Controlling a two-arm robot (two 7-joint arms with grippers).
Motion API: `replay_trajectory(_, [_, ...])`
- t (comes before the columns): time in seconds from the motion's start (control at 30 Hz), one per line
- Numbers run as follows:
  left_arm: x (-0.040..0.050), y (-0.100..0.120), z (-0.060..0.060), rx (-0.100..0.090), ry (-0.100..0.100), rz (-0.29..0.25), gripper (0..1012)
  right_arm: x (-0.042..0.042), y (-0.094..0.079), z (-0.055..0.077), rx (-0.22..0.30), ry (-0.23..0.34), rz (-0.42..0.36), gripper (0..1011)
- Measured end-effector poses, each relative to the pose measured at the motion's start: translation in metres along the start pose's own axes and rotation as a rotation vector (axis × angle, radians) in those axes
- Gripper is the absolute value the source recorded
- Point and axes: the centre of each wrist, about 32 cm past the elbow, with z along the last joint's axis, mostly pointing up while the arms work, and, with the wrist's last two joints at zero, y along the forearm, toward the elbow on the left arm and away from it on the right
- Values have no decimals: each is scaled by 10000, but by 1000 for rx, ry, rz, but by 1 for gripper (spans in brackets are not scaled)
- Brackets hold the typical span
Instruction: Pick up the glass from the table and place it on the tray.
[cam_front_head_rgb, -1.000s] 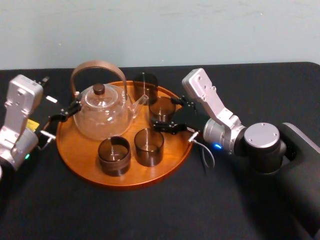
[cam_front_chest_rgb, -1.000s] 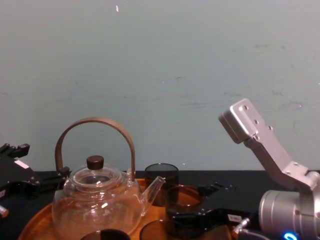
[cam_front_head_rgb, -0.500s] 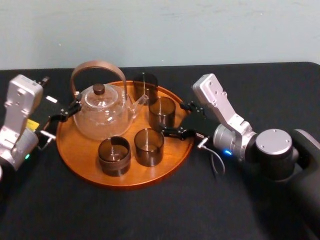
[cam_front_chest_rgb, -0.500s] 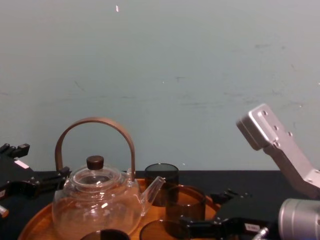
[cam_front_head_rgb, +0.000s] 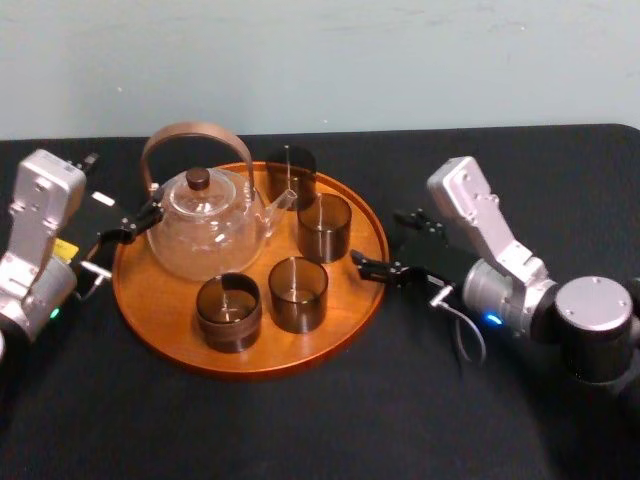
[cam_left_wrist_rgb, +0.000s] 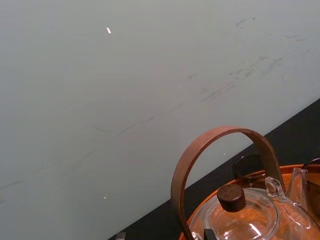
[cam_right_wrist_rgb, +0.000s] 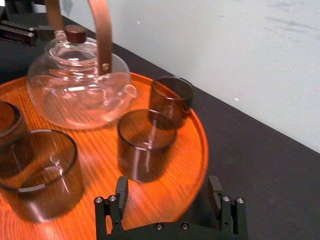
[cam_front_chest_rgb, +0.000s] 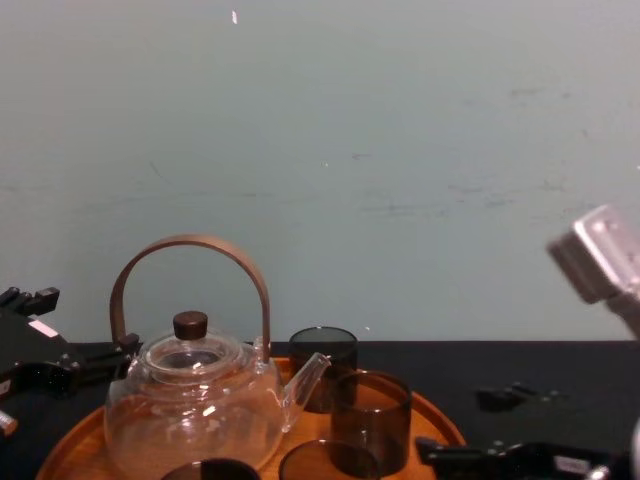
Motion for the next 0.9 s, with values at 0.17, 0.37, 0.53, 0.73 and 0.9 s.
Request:
replay_trajectory(0.17, [0,0,0,0,0,0,1009,76,-165,-8,3,-2,-43,1002])
replay_trajectory(0.37, [0,0,0,0,0,0,1010,227,-344,6,11,2,-114,1002])
replay_trajectory(0.53, [0,0,0,0,0,0,1009,334,-433,22,21,8,-165,1002])
replay_trajectory(0.73, [0,0,0,0,0,0,1010,446,-519,25,25,22,-225,1002])
replay_trajectory(0.9, [0,0,0,0,0,0,1010,521,-564,-4,24,39,-270,1002])
